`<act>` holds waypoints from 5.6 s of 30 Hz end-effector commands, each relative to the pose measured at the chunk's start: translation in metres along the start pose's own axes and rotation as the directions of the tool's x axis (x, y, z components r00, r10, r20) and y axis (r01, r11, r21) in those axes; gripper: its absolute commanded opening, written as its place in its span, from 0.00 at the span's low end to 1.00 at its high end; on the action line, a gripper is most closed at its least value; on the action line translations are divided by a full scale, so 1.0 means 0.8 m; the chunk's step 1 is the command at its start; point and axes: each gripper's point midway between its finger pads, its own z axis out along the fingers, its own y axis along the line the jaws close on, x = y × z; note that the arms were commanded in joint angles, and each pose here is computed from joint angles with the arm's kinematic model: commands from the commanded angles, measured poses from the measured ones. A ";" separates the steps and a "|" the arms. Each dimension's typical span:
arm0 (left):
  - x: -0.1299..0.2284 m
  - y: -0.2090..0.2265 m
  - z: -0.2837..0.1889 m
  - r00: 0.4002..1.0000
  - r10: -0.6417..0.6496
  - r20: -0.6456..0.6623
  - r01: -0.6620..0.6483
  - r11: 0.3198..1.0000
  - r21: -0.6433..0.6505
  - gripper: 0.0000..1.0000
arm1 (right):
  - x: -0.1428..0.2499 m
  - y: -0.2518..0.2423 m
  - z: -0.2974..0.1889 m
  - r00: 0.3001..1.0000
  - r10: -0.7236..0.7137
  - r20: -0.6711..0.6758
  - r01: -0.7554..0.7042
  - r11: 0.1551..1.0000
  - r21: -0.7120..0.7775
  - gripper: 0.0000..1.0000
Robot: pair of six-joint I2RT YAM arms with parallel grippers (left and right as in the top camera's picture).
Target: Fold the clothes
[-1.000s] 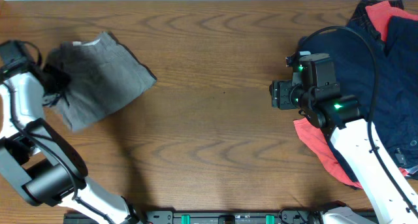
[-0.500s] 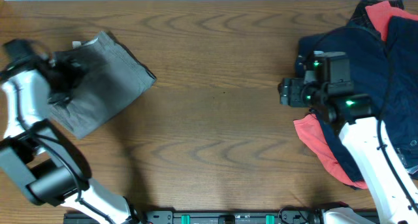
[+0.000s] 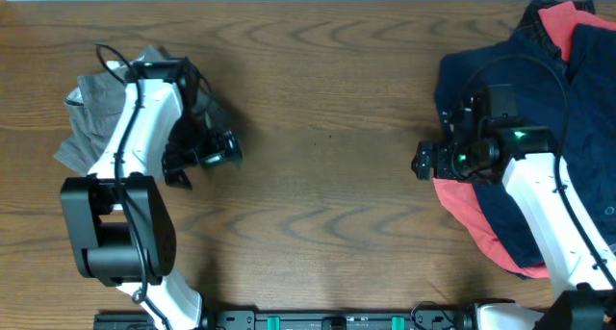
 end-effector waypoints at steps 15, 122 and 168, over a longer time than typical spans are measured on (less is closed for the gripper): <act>0.091 0.020 -0.104 0.595 0.006 0.803 -0.218 0.964 0.154 0.98 | 0.018 -0.003 -0.147 0.839 -0.045 0.542 0.040 0.999 0.020 0.99; 0.041 0.042 -0.054 -0.119 -0.114 0.986 -0.328 0.942 0.070 0.98 | 0.038 -0.007 -0.083 0.253 -0.369 0.894 0.295 0.910 0.292 0.99; 0.041 0.042 -0.053 -0.117 -0.114 0.987 -0.327 0.942 0.070 0.98 | 0.038 -0.007 -0.083 0.253 -0.369 0.894 0.295 0.910 0.292 0.99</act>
